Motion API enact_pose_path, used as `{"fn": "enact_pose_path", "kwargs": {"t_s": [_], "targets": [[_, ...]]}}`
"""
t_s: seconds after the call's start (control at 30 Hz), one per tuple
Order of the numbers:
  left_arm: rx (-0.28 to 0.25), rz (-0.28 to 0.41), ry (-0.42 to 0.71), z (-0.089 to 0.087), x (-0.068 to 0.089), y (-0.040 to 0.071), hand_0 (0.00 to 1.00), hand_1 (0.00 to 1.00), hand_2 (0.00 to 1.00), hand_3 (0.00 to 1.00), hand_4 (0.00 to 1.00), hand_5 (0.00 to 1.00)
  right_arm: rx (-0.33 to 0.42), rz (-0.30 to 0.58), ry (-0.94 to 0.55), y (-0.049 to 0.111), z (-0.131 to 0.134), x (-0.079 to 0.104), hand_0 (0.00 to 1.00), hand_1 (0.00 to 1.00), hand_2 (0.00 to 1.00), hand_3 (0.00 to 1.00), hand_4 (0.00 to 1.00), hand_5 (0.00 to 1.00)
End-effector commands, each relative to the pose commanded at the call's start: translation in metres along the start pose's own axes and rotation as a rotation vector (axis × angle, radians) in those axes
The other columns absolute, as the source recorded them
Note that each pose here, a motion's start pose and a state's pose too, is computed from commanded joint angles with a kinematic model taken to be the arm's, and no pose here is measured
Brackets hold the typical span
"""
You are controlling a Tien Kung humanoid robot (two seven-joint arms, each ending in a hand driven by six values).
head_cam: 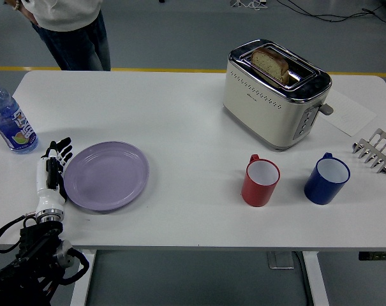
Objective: Push plate across desktop
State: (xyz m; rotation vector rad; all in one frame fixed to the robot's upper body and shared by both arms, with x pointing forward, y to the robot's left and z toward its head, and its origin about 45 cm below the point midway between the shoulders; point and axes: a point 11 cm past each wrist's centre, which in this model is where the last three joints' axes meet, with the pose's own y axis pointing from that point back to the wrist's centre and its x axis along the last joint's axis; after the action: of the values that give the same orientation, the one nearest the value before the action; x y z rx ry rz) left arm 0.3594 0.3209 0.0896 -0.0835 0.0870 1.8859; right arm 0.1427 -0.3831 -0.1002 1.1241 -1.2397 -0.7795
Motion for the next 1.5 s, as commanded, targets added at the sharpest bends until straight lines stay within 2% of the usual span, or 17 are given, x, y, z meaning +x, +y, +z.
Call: {"fn": "enact_pose_path", "kwargs": {"t_s": [0.3,0.87,1.5], "targets": [[0.003,-0.059,0.0,-0.001,-0.021,0.004,0.783,0.796,0.777,0.644,0.459,0.998,-0.001,-0.001,-0.001,0.0,0.001,0.0,0.634,0.61,0.64,0.578,0.361,0.148],[0.015,-0.119,0.007,-0.004,-0.045,0.009,0.777,0.791,0.775,0.643,0.455,0.998,-0.005,-0.003,-0.004,0.0,0.002,0.0,0.634,0.61,0.64,0.579,0.361,0.148],[0.055,-0.218,-0.001,-0.011,-0.085,0.019,0.777,0.789,0.775,0.645,0.455,0.998,-0.015,-0.003,-0.004,-0.001,0.007,0.0,0.634,0.61,0.64,0.579,0.361,0.149]]}}
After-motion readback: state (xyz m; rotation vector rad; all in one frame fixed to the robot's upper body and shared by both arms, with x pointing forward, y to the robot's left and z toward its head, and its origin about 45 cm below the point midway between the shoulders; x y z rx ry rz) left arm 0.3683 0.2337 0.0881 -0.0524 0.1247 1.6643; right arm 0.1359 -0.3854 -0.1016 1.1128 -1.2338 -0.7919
